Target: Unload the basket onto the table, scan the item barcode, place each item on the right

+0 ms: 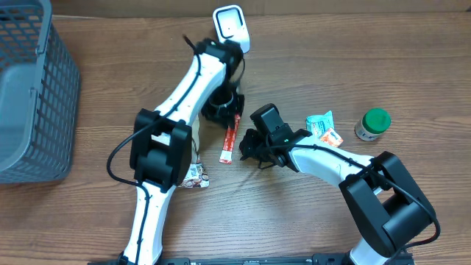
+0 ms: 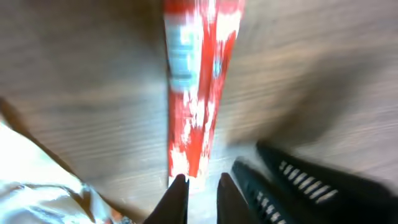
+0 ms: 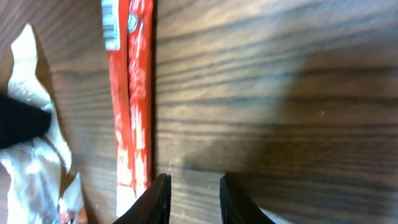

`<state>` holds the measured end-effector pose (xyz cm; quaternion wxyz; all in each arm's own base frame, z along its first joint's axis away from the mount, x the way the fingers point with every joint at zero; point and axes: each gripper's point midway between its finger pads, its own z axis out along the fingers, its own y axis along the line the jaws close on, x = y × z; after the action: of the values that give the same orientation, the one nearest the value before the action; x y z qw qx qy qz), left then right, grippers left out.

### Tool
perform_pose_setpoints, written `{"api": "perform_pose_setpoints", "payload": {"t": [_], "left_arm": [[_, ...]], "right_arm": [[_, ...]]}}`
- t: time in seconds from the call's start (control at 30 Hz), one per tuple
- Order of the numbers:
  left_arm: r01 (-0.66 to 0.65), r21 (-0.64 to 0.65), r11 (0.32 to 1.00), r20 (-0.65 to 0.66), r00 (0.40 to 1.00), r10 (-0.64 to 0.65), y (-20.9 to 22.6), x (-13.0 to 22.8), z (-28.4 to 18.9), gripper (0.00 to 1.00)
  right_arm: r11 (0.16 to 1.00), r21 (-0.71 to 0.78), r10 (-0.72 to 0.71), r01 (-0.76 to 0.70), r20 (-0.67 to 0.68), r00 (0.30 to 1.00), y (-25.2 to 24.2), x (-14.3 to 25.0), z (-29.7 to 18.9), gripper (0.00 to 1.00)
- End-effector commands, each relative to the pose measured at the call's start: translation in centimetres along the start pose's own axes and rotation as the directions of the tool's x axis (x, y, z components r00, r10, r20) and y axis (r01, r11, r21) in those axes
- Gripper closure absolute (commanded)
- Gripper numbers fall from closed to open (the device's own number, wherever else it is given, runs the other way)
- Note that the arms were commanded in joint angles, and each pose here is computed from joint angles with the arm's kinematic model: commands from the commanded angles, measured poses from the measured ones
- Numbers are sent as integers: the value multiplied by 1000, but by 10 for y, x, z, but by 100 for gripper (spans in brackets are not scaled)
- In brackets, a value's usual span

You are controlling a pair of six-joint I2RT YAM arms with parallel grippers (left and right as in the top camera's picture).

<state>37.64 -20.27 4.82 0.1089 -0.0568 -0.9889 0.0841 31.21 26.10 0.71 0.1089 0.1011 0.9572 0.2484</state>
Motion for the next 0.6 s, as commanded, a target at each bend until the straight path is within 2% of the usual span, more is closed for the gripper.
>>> {"api": "perform_pose_setpoints", "payload": {"t": [0.0, 0.37, 0.57], "left_arm": [[21, -27, 999, 42, 999, -19, 13, -13, -2, 88], [20, -55, 998, -47, 999, -23, 15, -16, 49, 90], [27, -59, 998, -113, 993, -34, 16, -7, 66, 91]], "right_arm": [[995, -78, -56, 54, -26, 998, 25, 8, -9, 73], [994, -18, -107, 108, 41, 993, 31, 15, -3, 72], [997, -10, -80, 81, 71, 994, 30, 9, -1, 69]]}}
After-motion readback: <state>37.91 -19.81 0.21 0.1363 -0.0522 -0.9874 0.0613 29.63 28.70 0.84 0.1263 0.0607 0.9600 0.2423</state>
